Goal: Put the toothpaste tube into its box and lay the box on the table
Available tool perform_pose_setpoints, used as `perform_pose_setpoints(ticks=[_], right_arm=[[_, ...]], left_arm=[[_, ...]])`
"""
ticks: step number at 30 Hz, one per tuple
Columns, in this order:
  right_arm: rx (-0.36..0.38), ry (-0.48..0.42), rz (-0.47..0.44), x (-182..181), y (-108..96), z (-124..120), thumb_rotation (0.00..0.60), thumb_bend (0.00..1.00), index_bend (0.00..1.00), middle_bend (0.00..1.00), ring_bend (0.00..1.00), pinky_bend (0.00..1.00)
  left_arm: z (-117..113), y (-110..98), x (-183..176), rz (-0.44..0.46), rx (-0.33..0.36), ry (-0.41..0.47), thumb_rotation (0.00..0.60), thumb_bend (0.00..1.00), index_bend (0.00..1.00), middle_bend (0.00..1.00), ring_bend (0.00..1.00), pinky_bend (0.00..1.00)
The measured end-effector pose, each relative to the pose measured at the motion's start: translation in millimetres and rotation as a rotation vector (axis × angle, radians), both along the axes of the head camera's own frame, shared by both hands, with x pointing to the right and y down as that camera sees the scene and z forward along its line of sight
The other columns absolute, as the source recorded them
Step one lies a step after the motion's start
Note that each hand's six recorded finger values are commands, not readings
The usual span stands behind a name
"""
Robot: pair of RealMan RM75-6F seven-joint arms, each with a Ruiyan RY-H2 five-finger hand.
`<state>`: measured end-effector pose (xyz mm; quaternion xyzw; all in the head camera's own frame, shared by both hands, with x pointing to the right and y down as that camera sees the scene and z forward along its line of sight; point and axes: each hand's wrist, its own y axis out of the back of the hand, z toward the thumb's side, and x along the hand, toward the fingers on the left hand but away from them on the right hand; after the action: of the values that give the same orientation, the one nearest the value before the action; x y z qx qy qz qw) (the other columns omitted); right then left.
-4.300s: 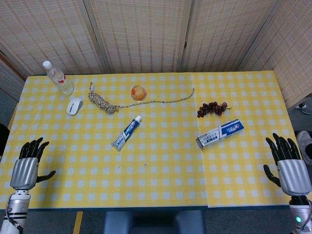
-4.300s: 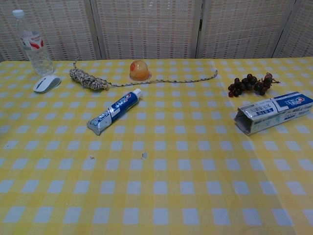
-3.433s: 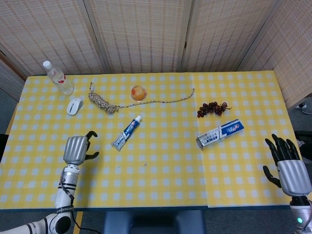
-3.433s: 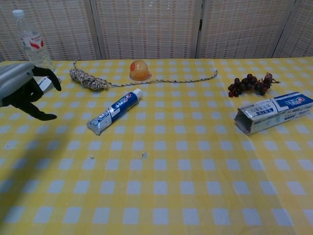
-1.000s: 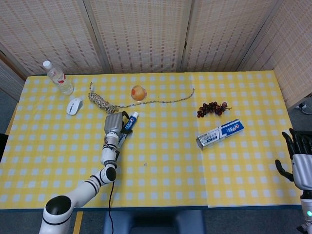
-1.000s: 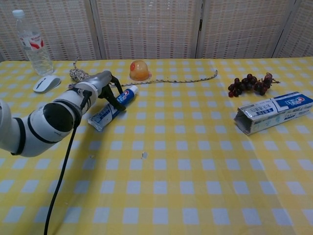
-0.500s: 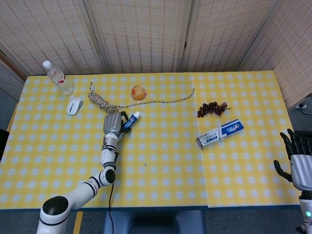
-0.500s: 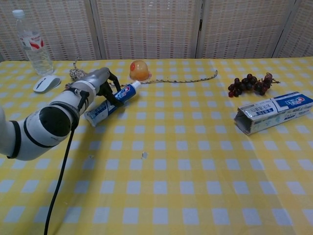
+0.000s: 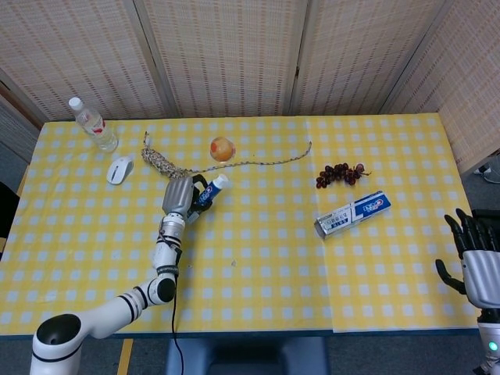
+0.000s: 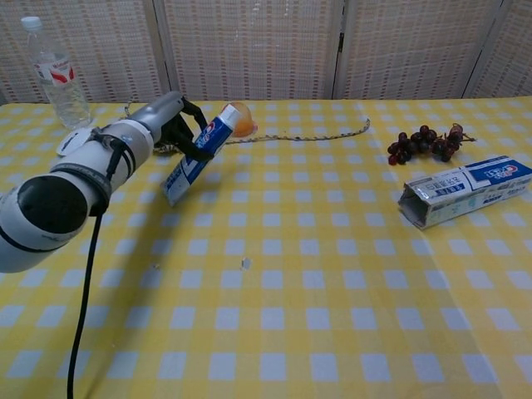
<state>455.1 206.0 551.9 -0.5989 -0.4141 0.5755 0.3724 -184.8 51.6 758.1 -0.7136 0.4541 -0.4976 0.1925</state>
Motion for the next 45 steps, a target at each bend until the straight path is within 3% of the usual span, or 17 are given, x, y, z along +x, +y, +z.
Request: perform_pose_setpoints(ticks=[7,13,27,35,45], right_arm=[[-0.005,-0.001,-0.010,-2.3,-0.7,2.2,0.600,0.41,0.00,0.00,0.00,0.00],[-0.030,-0.010,-0.043,-10.5,-3.0,10.6,0.600,0.41,0.00,0.00,0.00,0.00],[-0.108,-0.005,-0.112,-23.3,-9.2,30.4,0.600,0.41,0.00,0.00,0.00,0.00],[-0.233,0.012,-0.253,-55.7,-39.9,61.1,0.600,0.41,0.00,0.00,0.00,0.00],[-0.269,0.161,-0.452,-109.9,-89.5,90.3,0.600,0.41,0.00,0.00,0.00,0.00]], left_arm=[[-24.9,-7.7,-12.8,-0.118,0.016,0.188,0.600,0.82,0.93,1.00,1.00,1.00],[-47.1,-12.1,-26.5,-0.195,0.032,0.300,0.600,0.82,0.93,1.00,1.00,1.00],[-74.4,-7.9,-40.2,-0.261,0.021,0.401,0.600,0.83,0.93,1.00,1.00,1.00],[-80.0,-4.1,-40.6,-0.288,-0.036,0.437,0.600,0.83,0.93,1.00,1.00,1.00],[-87.6,-3.6,-43.1,-0.298,-0.058,0.450,0.600,0.84,0.93,1.00,1.00,1.00]])
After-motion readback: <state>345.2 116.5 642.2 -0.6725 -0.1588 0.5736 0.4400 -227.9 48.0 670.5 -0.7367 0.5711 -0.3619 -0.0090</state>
